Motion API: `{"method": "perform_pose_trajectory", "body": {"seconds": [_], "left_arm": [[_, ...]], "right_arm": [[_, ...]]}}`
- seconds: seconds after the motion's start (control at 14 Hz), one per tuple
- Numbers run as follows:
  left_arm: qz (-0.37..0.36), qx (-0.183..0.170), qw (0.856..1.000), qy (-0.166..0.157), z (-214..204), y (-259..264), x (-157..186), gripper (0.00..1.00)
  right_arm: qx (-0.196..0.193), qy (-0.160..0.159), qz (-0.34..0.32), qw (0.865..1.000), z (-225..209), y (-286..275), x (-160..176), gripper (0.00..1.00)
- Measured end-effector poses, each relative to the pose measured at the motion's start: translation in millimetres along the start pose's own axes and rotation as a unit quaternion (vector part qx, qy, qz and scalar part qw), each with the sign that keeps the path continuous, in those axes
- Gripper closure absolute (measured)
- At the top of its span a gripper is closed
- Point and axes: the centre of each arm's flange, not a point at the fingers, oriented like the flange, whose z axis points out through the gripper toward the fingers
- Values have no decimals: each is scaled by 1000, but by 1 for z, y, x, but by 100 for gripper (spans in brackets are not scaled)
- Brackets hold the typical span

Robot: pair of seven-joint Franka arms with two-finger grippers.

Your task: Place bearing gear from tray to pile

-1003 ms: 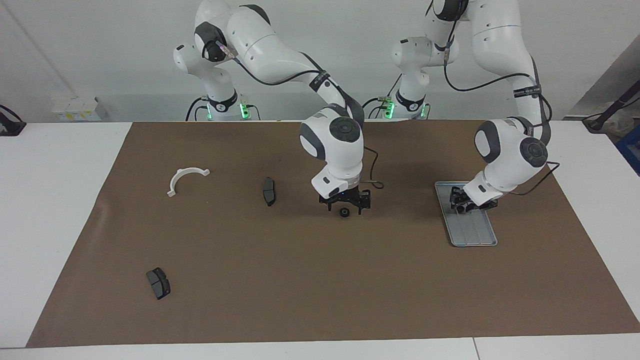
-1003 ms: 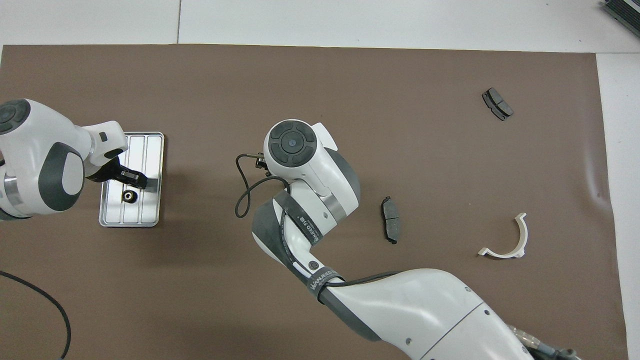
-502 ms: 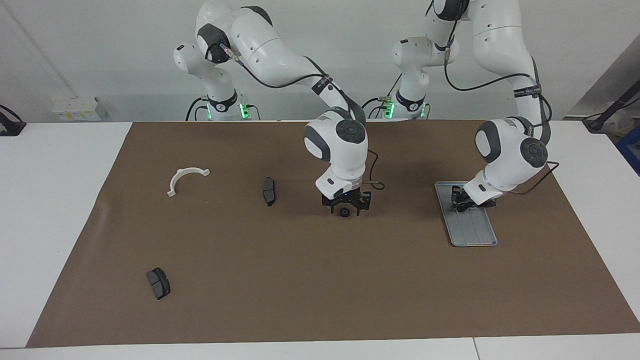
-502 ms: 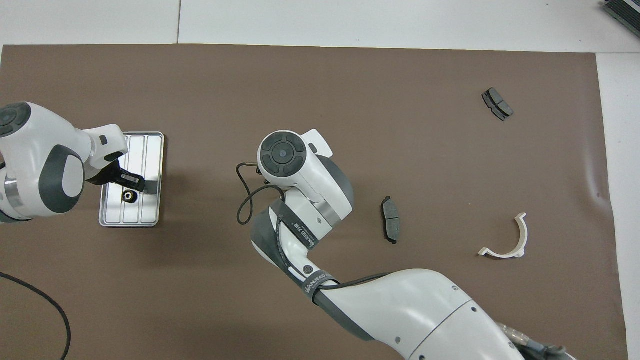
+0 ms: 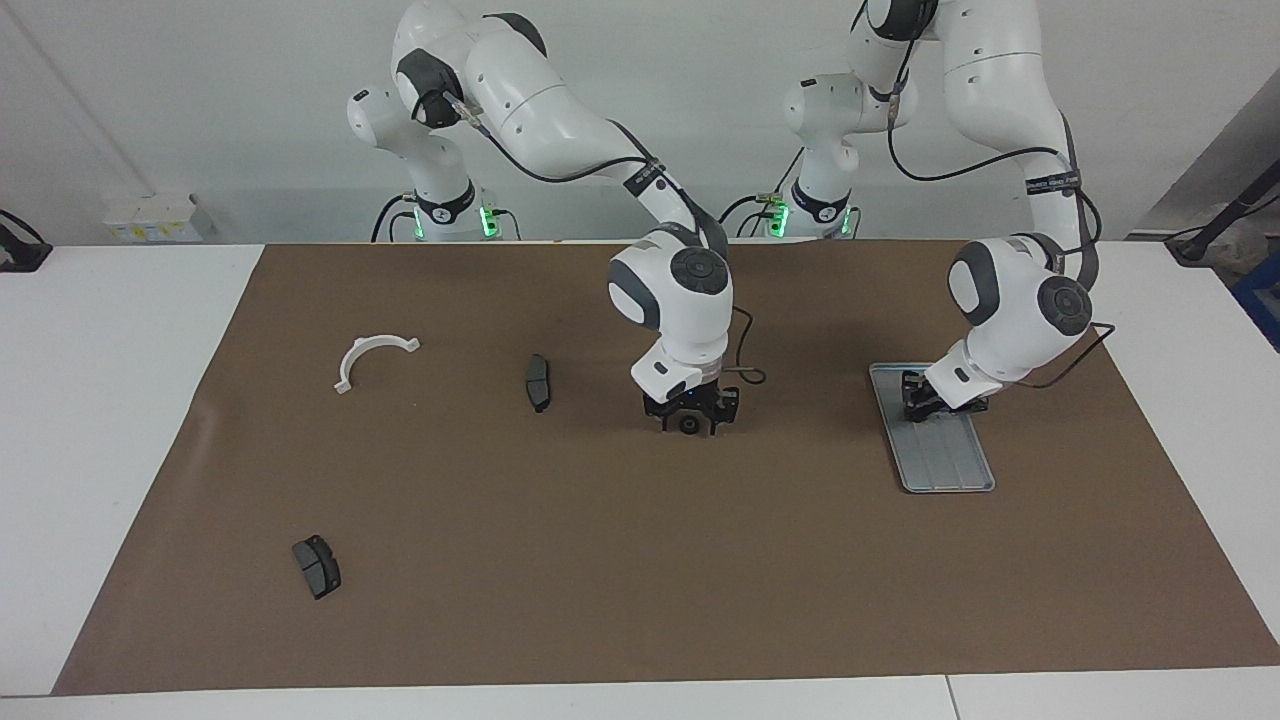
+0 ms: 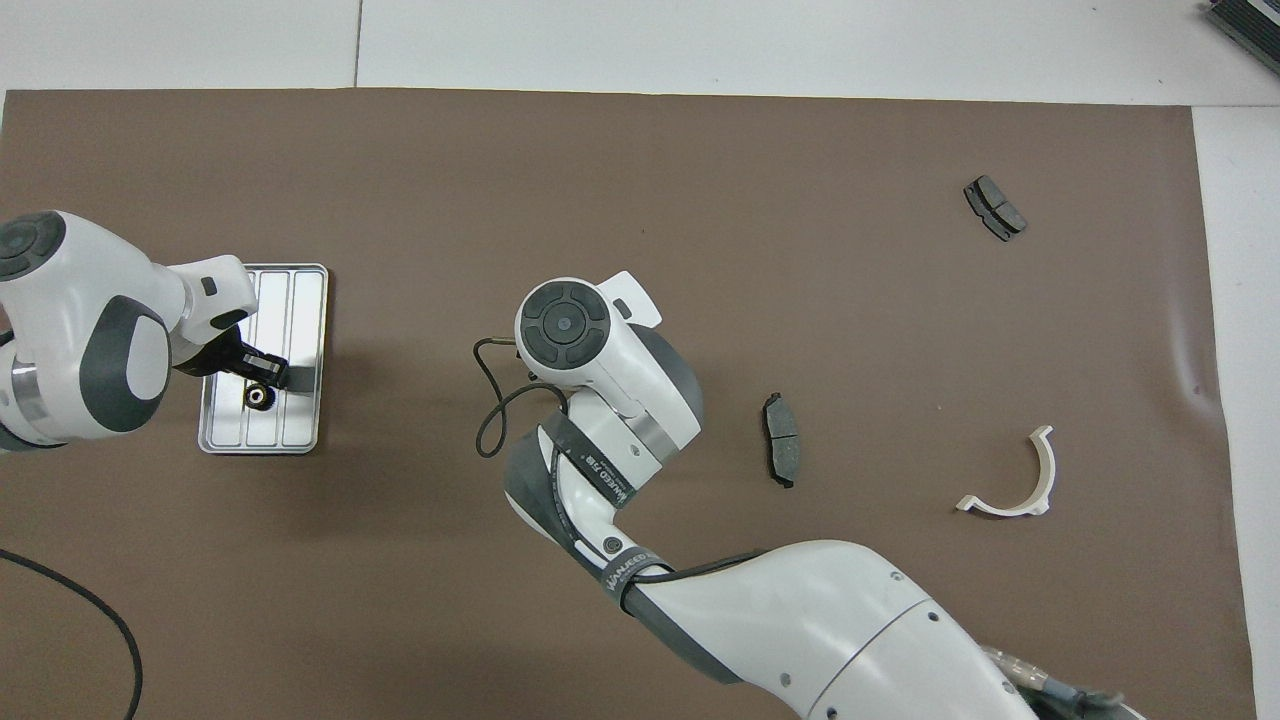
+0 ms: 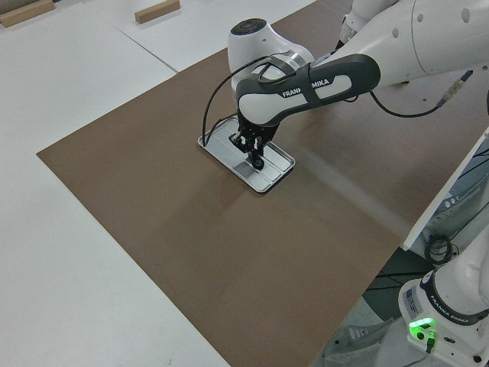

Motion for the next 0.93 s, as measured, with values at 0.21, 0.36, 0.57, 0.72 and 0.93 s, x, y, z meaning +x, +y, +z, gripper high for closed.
{"method": "perform_pose_trajectory", "body": {"seconds": [0.21, 0.36, 0.57, 0.72, 0.93], "left_arm": [[-4, 3, 1000, 7, -6, -1, 3, 76], [-45, 7, 999, 22, -20, 0, 11, 76], [-120, 9, 992, 40, -37, 29, 30, 76], [-173, 10, 984, 40, -36, 75, 45, 76], [-241, 11, 969, 45, -30, 172, 63, 76]], "right_arm": [[-1, 0, -9, 1000, 0, -7, -9, 66], [-2, 3, -5, 1000, -1, -4, -4, 66], [-1, 14, 17, 1000, -18, 18, 21, 66], [-3, 17, 27, 999, -31, 49, 41, 66], [-14, 14, 18, 1000, -45, 128, 69, 66]]}}
